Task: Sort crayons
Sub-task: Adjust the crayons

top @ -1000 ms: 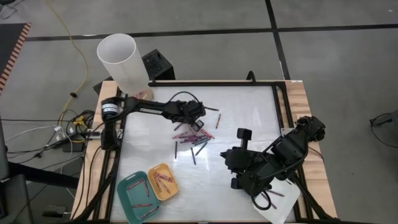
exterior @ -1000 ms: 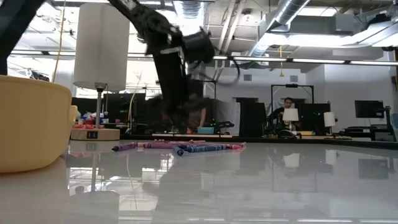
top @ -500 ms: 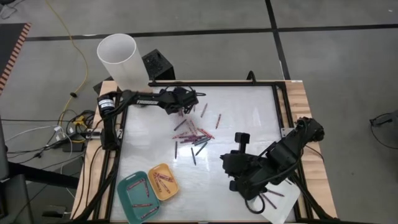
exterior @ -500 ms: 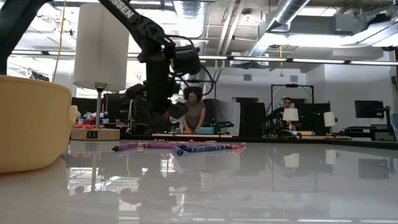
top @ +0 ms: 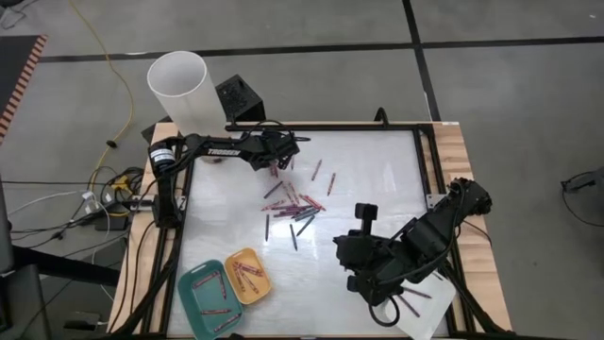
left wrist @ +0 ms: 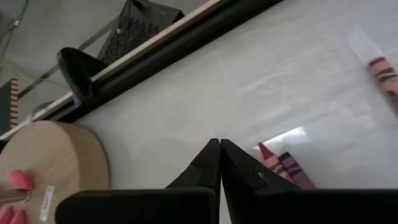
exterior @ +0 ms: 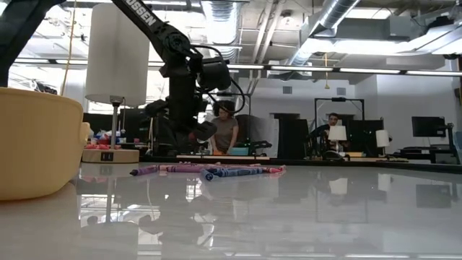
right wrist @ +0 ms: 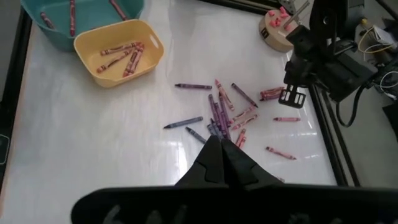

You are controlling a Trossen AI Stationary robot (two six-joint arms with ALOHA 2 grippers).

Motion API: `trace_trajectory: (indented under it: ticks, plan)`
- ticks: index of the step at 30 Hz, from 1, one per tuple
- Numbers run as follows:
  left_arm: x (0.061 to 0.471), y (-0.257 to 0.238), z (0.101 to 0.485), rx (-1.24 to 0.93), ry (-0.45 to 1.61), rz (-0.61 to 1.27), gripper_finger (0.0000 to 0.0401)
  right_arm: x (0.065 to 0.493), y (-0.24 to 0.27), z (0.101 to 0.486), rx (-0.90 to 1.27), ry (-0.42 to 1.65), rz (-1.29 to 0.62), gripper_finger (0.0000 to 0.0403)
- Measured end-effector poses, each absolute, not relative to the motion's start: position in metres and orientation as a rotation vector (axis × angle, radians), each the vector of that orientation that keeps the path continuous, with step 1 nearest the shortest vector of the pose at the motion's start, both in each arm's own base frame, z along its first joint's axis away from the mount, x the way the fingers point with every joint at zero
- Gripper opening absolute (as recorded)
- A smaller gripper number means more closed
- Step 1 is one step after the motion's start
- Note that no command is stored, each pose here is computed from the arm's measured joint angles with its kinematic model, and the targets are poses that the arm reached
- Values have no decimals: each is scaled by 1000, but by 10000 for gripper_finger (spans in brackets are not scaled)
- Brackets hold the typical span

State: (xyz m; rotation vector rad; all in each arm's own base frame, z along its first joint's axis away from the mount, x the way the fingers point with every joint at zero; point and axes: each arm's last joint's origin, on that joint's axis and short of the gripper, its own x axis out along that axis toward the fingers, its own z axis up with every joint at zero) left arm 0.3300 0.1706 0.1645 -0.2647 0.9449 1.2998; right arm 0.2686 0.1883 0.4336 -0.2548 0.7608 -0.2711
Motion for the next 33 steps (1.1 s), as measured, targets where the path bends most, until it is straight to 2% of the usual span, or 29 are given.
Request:
trace_trajectory:
  ticks: [33]
  plan:
    - [322, 189, 155, -363, 1026, 1210, 0, 274, 193, 438, -237, 699, -234, 0]
